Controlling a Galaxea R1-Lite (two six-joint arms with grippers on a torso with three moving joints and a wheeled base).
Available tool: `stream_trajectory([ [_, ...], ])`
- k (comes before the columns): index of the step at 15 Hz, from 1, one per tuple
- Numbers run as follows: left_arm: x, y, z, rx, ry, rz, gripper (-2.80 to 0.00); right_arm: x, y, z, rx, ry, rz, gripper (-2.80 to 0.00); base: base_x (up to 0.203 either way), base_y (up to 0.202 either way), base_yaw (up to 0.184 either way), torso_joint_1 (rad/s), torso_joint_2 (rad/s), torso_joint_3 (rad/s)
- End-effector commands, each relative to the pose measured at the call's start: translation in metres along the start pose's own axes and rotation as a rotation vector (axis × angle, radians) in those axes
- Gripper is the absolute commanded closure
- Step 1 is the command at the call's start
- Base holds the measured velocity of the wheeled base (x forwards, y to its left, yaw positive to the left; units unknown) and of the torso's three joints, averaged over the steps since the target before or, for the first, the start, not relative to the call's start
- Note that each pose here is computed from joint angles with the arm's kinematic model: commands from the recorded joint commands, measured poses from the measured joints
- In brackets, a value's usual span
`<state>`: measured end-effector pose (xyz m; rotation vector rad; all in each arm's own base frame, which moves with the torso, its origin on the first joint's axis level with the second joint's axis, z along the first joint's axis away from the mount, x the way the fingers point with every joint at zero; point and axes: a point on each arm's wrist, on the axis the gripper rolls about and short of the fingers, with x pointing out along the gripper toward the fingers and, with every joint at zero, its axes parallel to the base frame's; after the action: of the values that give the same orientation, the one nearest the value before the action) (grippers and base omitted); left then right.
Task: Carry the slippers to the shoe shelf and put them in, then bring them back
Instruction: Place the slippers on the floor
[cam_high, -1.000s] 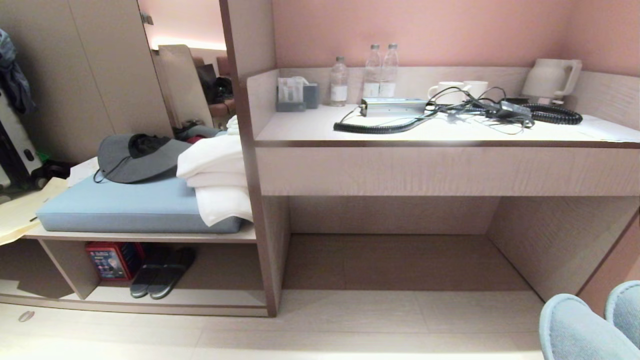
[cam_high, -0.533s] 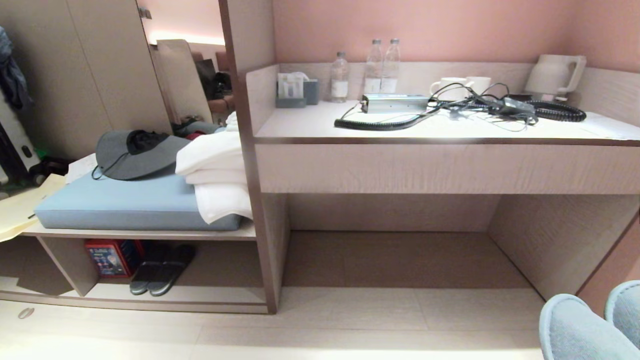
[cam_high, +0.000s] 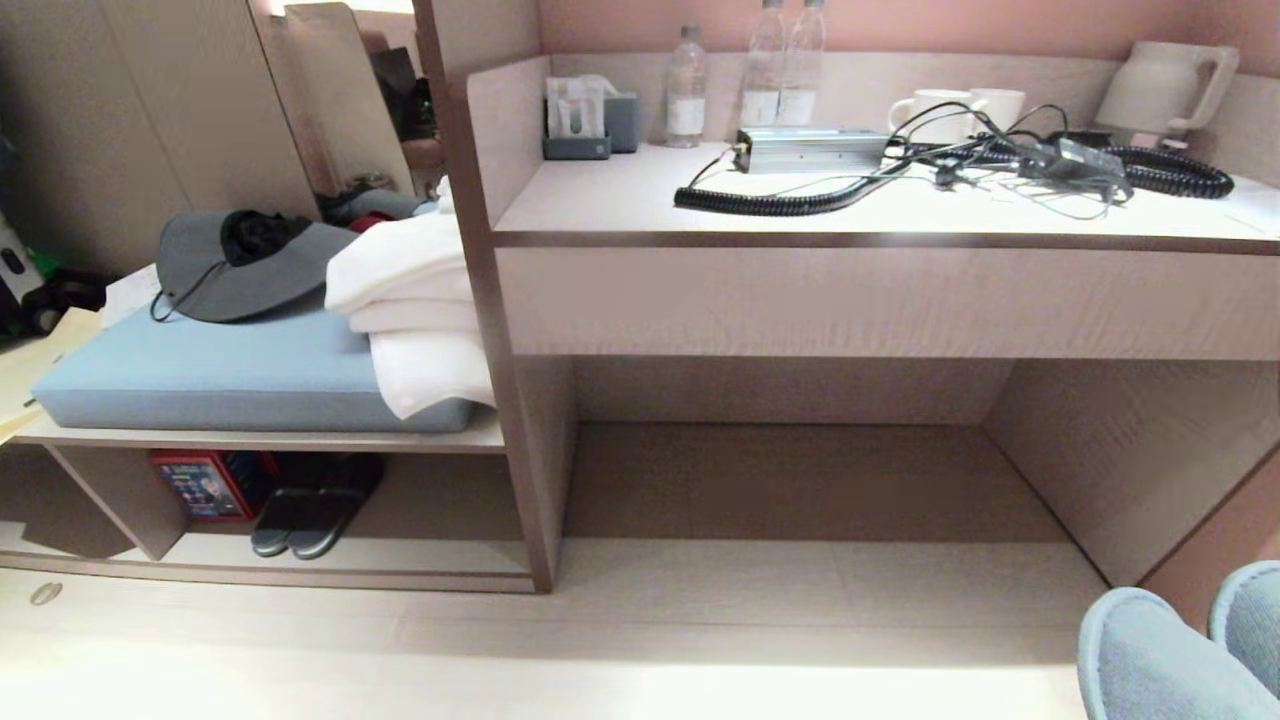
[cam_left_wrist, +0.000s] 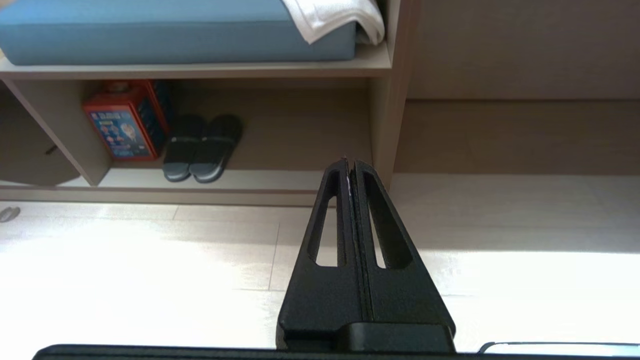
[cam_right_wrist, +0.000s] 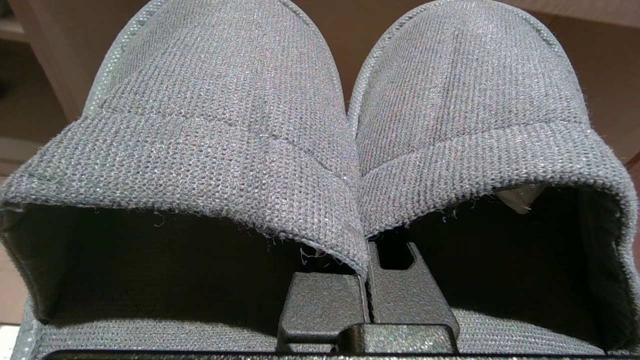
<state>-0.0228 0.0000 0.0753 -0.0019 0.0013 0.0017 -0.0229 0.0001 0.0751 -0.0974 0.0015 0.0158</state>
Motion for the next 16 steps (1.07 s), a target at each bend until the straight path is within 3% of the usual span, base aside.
stream_trajectory([
  [1,0.0001,0.0000,-0.0003,-0.001,0.001,0.001,0.00,0.0001,0.0000,0.0001,-0.001,0.001,0.003,0.00,0.000,0.000,0.000,0.002,0.00,-0.193],
  [16,0.0001,0.0000,-0.0002,-0.005,0.000,0.001,0.00,0.0001,0.0000,0.0001,0.004,0.001,0.000,0.00,0.000,0.000,0.000,0.003,0.00,-0.198],
])
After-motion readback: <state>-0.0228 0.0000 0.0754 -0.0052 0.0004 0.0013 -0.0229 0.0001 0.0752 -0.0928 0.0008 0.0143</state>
